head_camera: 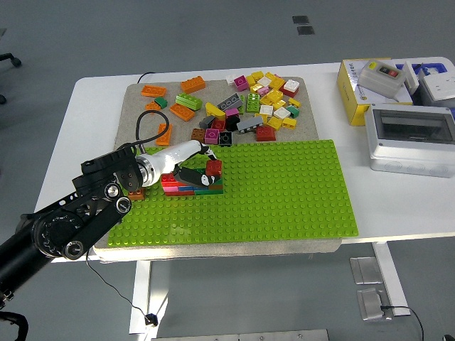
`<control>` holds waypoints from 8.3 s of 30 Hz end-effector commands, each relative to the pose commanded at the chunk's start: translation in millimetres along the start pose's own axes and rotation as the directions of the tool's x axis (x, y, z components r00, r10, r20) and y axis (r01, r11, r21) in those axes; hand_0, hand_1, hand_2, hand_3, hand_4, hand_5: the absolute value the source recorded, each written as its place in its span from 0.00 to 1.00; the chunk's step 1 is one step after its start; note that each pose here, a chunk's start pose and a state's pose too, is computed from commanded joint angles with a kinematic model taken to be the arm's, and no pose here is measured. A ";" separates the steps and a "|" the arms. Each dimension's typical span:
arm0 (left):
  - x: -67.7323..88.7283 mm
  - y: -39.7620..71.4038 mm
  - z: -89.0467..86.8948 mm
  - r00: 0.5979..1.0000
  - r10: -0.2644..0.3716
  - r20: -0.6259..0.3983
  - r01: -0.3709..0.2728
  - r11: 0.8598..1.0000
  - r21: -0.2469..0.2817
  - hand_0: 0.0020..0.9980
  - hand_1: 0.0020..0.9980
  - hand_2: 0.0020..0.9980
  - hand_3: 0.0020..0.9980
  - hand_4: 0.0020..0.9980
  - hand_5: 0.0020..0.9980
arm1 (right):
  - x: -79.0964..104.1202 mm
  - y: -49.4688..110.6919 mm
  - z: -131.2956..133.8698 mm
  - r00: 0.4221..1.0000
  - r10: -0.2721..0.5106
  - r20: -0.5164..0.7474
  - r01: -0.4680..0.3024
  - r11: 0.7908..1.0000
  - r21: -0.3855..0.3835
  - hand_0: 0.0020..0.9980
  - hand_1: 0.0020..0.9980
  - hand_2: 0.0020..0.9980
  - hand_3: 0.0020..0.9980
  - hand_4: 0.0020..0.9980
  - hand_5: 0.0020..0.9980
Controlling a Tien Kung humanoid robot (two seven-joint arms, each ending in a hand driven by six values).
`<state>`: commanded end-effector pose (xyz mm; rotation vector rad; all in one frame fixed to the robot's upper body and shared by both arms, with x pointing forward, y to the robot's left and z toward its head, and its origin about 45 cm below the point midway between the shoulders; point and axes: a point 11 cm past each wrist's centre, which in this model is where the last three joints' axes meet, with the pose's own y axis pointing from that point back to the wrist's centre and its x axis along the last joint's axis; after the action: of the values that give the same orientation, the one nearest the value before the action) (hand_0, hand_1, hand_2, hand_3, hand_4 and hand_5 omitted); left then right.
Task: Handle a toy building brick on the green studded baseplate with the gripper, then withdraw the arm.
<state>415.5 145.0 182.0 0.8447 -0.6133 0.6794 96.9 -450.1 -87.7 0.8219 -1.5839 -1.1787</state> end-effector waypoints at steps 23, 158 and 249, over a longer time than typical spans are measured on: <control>-0.1 0.2 0.9 1.000 -0.003 -0.006 0.003 1.000 -0.008 0.97 0.95 0.91 0.63 0.67 0.33 | 0.5 -0.2 0.6 1.000 0.003 0.002 -0.003 1.000 0.001 0.70 0.64 0.42 0.75 0.59 1.00; 15.8 41.1 2.9 0.999 0.032 0.021 -0.032 0.999 -0.031 0.97 0.97 0.94 0.71 0.82 0.49 | 6.8 -1.7 7.4 1.000 0.012 0.014 -0.012 1.000 -0.016 0.71 0.64 0.41 0.74 0.58 1.00; 7.2 39.0 4.8 0.999 0.048 -0.013 -0.049 0.997 -0.061 0.96 0.96 0.93 0.68 0.81 0.51 | 3.2 -1.8 8.4 1.000 0.007 0.006 -0.007 1.000 -0.020 0.71 0.64 0.41 0.74 0.58 1.00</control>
<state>390.0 162.1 207.6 0.7698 -0.6428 0.7058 87.8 -451.0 -89.1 0.8001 -1.5767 -1.1909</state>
